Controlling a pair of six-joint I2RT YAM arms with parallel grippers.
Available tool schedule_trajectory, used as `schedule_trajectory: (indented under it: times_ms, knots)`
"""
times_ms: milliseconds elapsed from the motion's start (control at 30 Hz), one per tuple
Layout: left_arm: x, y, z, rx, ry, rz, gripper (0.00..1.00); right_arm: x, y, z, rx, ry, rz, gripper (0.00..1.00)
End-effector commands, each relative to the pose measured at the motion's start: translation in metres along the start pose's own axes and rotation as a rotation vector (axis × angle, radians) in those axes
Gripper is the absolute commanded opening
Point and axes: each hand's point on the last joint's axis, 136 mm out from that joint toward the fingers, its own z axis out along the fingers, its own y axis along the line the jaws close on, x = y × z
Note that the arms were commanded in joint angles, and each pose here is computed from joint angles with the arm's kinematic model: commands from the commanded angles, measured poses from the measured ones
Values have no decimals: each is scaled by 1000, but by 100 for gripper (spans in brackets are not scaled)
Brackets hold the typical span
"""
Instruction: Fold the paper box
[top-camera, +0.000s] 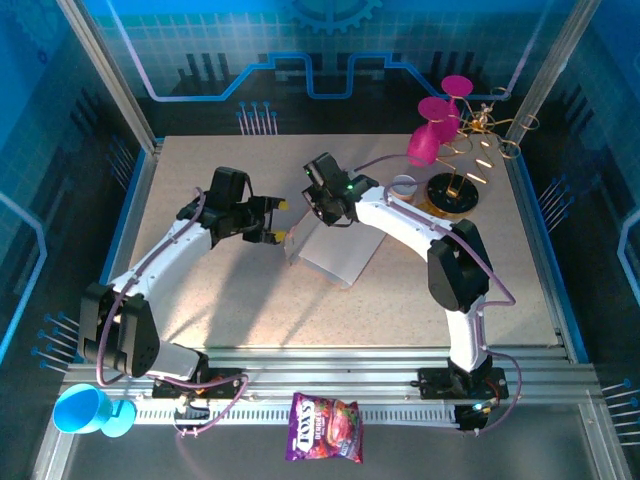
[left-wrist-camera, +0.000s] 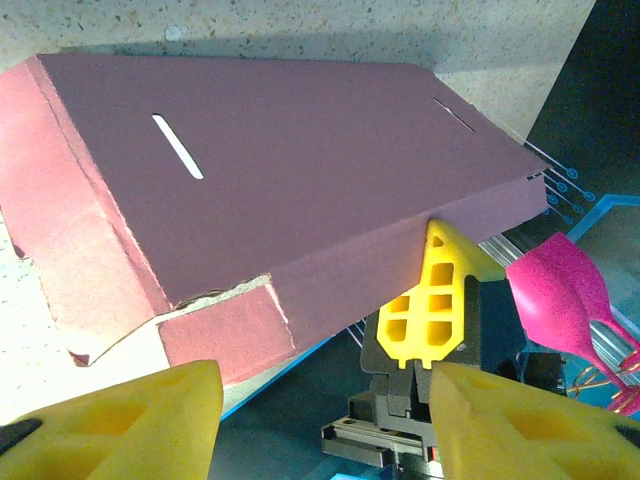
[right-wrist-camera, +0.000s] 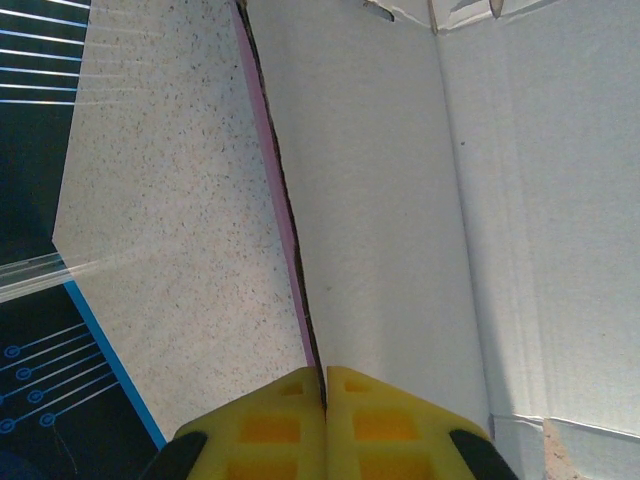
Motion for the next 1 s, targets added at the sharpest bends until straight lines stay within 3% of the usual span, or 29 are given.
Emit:
schedule_trajectory:
  times_ms: [0, 600, 967]
  knots:
    - [6, -1, 0, 6, 27, 8, 58, -3, -26, 4, 83, 18, 32, 0]
    - [17, 2, 26, -16, 60, -11, 57, 0, -23, 4, 67, 41, 70, 0]
    - [10, 2, 35, -11, 42, -11, 49, 2, -22, 1, 58, 59, 91, 0]
